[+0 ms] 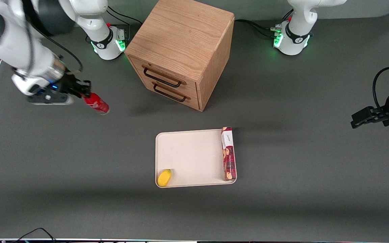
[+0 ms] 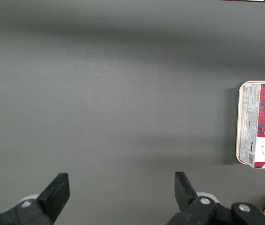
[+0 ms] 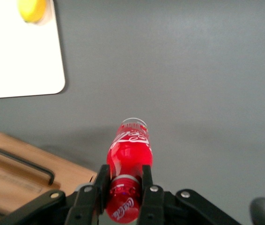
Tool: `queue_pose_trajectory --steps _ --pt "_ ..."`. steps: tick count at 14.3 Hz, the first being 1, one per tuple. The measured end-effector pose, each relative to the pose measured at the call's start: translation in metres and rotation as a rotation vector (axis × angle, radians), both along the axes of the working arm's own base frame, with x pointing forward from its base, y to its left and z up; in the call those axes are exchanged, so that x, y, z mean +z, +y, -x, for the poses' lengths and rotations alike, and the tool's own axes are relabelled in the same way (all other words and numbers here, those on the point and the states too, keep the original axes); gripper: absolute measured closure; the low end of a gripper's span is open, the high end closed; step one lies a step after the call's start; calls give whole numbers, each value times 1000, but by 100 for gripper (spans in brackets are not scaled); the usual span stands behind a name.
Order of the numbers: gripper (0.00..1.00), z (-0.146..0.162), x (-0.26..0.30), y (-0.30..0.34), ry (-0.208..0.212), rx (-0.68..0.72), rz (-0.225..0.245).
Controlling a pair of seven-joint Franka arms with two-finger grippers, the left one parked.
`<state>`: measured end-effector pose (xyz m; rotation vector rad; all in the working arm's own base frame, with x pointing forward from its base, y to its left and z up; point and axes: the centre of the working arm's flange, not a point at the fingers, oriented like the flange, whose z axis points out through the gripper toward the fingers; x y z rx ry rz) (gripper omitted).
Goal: Place coke bottle on tray
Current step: 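Lift the held bottle with the right gripper and carry it toward the tray, then lower the bottle onto the white tray beside the lemon and open the gripper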
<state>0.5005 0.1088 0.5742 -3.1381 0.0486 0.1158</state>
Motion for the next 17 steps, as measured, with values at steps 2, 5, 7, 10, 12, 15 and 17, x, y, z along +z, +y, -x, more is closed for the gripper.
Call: queue_pose_trajectory --steps 2,5,7,10,12,15,17 --pt "69 -13 50 9 21 22 -14" --pt "69 -49 66 43 79 4 -39" --pt "69 -69 41 82 118 -55 -41" --pt "69 -90 -10 142 120 -159 -39" --pt "69 -102 -49 177 91 -213 -32" --pt "69 -108 -120 222 36 -279 -36" --pt "69 -108 -164 236 20 -309 -40"
